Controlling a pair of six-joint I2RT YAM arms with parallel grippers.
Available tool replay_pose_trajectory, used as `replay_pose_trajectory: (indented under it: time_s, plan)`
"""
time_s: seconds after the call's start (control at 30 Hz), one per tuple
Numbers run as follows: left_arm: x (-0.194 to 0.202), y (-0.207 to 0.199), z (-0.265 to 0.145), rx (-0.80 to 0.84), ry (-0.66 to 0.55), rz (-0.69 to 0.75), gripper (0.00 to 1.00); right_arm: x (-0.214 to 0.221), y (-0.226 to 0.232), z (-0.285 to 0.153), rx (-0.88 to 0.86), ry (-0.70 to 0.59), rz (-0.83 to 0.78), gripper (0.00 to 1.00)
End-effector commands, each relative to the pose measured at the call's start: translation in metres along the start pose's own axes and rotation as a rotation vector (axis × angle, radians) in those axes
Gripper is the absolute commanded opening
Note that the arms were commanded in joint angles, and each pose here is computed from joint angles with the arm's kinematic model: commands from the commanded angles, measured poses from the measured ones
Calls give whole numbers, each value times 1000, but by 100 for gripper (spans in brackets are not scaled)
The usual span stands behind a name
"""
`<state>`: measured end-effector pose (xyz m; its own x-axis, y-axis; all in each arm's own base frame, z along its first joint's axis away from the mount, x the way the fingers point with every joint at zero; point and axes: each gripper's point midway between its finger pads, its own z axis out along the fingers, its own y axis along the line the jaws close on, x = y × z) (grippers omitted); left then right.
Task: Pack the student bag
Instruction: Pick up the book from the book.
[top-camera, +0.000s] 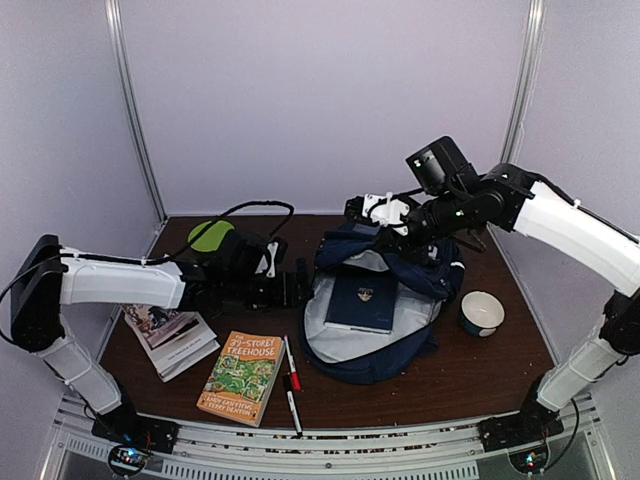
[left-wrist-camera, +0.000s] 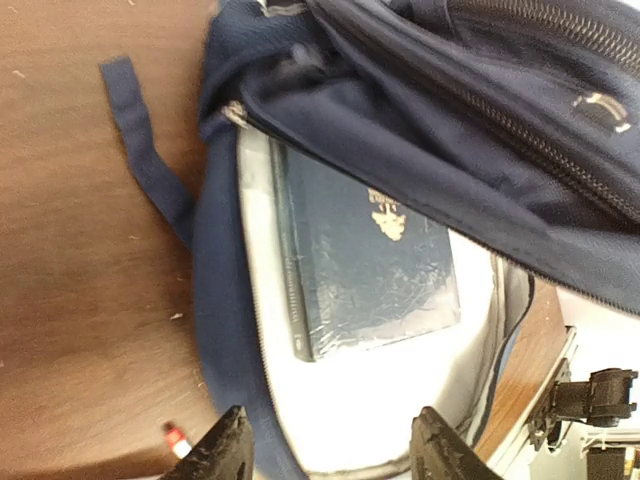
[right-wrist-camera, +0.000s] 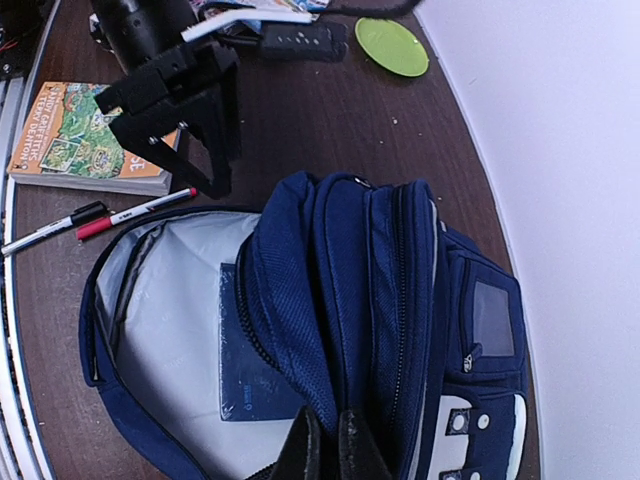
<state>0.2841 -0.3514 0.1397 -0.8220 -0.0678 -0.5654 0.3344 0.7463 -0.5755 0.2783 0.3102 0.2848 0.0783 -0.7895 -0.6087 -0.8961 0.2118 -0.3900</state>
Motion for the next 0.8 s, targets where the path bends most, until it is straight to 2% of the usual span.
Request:
replay_pose_trajectory:
  time_s: [0.0, 0.1, 0.33, 0.63, 0.77]
  plan:
    - [1, 26, -34, -194, 56, 70, 58, -10, -25, -22, 104, -118, 39, 0]
    - [-10, 48, -64, -279, 4, 39, 62, 2, -24, -18, 88, -146, 104, 0]
    - [-34, 127, -144, -378, -198, -194, 72, 29, -18, -8, 84, -191, 201, 0]
    - [-28, 187, -162, -442, -364, -493, 75, 25, -17, -9, 58, -207, 212, 0]
    - [-39, 218, -189, -485, -437, -530, 75, 23, -16, -12, 57, -213, 210, 0]
